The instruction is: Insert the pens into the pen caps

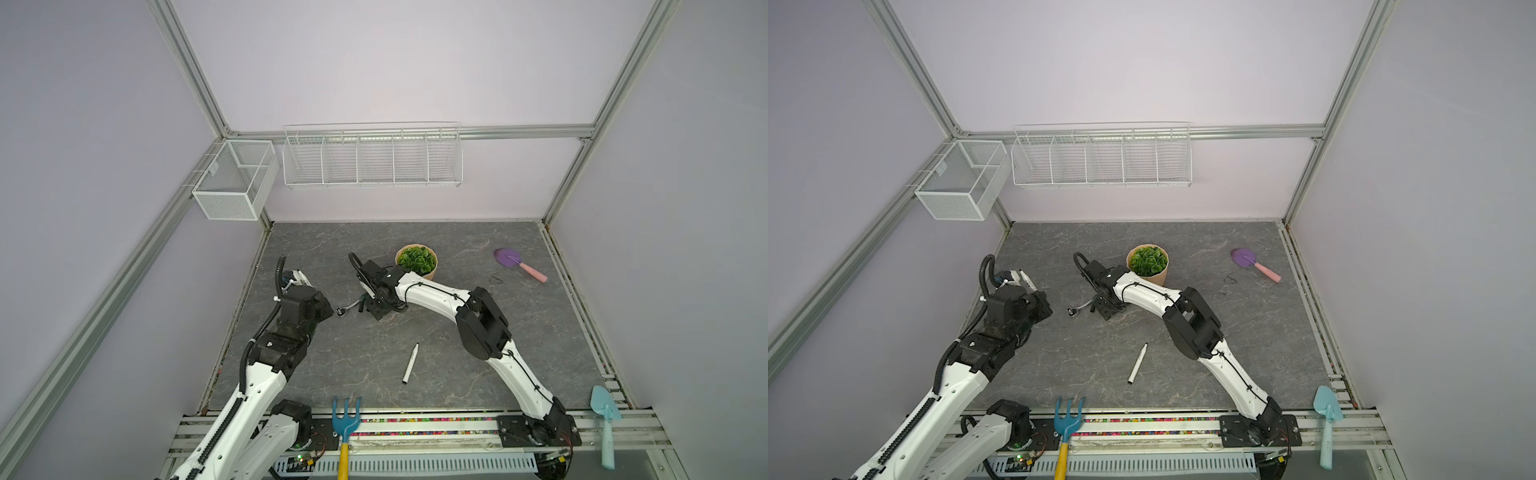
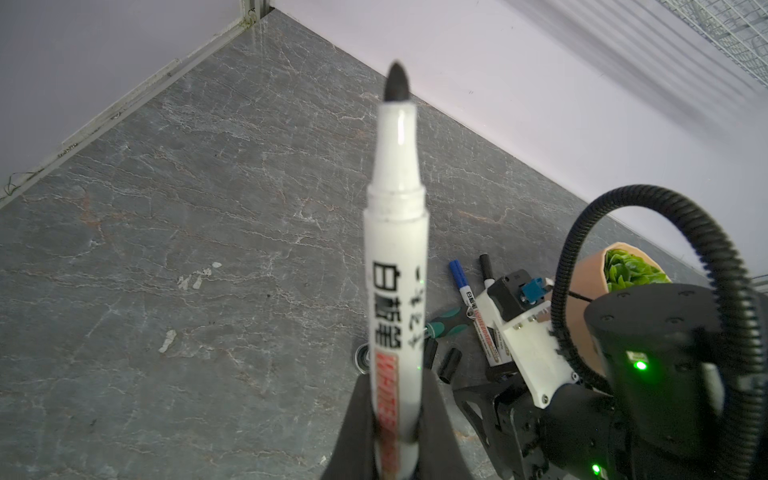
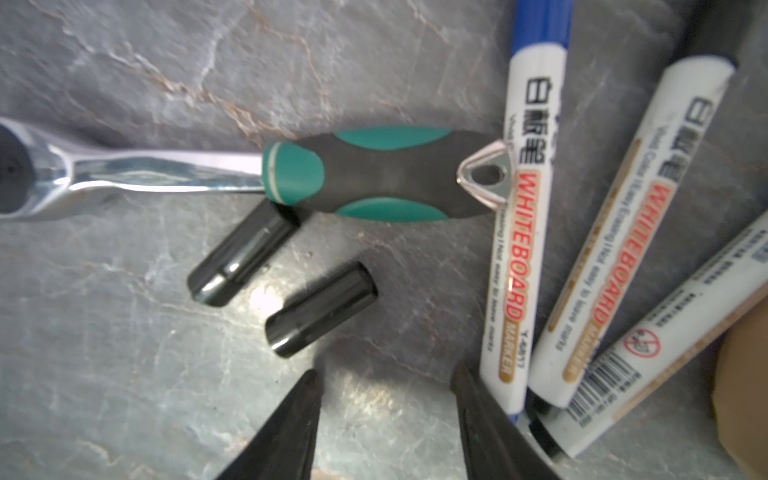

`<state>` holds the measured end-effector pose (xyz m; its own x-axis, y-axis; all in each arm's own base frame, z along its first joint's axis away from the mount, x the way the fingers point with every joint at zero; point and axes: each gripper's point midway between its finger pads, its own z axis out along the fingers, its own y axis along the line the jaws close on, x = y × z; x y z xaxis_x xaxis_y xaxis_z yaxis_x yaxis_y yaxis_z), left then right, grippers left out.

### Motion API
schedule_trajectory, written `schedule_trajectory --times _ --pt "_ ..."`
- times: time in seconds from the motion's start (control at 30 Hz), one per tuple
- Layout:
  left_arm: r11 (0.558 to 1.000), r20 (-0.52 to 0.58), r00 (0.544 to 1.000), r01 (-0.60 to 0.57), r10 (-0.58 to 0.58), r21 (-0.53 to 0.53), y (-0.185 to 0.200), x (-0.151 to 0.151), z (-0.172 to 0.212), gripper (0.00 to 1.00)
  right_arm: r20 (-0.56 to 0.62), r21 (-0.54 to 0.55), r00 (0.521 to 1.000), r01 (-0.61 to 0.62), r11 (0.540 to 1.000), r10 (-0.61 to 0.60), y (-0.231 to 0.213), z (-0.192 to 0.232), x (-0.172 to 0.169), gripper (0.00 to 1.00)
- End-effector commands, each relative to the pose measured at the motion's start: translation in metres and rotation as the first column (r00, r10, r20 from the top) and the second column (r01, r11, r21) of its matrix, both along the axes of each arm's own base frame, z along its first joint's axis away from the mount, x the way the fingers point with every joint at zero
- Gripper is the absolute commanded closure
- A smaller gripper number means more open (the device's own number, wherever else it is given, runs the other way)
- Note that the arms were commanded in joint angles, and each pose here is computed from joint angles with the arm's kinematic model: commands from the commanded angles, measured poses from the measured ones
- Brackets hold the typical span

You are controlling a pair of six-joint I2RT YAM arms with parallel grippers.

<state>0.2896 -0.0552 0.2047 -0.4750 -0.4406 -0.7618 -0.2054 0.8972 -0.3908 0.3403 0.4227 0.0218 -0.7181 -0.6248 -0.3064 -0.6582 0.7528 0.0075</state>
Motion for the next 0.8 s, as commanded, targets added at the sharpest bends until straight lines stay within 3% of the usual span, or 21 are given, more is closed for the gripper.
schedule_trajectory --times 0.0,0.27,0.43,0.77 --pt "1.000 0.002 1.000 -0.004 0.004 -0.015 0.000 0.001 -0.001 1.00 -0.051 0.058 0.999 -0.002 0.998 0.005 0.003 0.006 -0.008 0.44" --pt "1.000 0.008 1.000 -0.005 0.005 -0.015 0.000 0.001 0.001 1.00 -0.118 0.153 0.993 0.041 0.987 -0.023 0.026 0.012 -0.008 0.44" --pt "1.000 0.011 1.000 -0.002 0.002 -0.012 0.000 0.001 0.003 1.00 -0.185 0.136 0.980 0.098 0.986 -0.072 0.025 0.001 -0.007 0.45" --pt "1.000 0.022 1.000 -0.004 0.005 -0.013 0.001 0.001 0.006 1.00 -0.159 0.066 0.970 0.194 0.979 -0.182 0.019 -0.016 0.013 0.45"
